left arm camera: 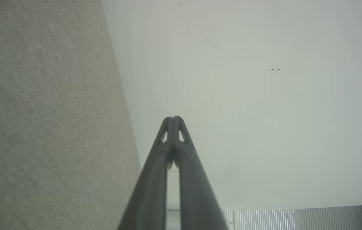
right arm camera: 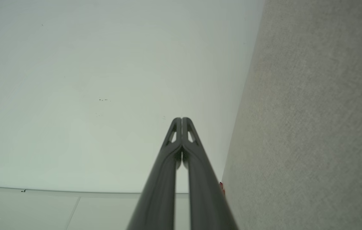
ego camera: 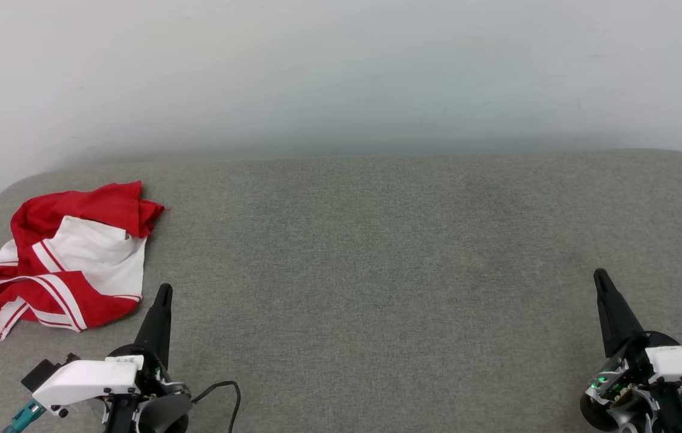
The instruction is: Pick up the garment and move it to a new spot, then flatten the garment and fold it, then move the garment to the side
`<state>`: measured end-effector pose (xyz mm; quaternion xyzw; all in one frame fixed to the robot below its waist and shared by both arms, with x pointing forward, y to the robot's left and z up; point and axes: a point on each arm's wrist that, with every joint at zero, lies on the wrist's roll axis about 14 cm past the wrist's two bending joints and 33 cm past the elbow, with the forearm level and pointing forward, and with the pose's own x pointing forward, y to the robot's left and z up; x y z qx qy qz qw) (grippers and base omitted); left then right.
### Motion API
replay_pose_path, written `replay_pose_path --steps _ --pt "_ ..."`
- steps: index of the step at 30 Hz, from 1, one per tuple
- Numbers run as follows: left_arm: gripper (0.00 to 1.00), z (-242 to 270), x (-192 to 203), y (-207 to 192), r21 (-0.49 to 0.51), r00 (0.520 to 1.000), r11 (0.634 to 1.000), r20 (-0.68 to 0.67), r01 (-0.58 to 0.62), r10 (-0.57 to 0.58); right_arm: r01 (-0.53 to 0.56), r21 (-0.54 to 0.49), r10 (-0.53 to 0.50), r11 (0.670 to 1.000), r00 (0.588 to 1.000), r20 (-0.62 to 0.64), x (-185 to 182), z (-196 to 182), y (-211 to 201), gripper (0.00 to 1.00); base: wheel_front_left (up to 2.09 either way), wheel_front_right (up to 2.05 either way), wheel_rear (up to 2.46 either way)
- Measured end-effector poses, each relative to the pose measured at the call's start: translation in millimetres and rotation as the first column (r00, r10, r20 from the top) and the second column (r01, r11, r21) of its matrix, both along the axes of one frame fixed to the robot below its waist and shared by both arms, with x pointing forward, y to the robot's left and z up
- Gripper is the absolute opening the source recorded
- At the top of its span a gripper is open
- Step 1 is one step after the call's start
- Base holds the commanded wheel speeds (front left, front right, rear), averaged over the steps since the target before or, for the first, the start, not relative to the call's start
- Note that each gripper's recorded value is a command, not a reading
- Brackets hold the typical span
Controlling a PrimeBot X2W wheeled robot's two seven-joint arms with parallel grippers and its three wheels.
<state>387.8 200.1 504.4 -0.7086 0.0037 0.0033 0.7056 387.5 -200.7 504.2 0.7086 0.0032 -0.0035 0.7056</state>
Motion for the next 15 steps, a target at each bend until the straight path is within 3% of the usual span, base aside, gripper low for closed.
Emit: replay_pose_path --steps 15 --pt "0.0 0.0 0.0 -0.1 0.0 1.0 1.0 0.0 0.0 0.0 0.0 0.0 0.0 1.0 1.0 0.0 0.0 0.0 0.0 0.0 0.0 0.0 0.0"
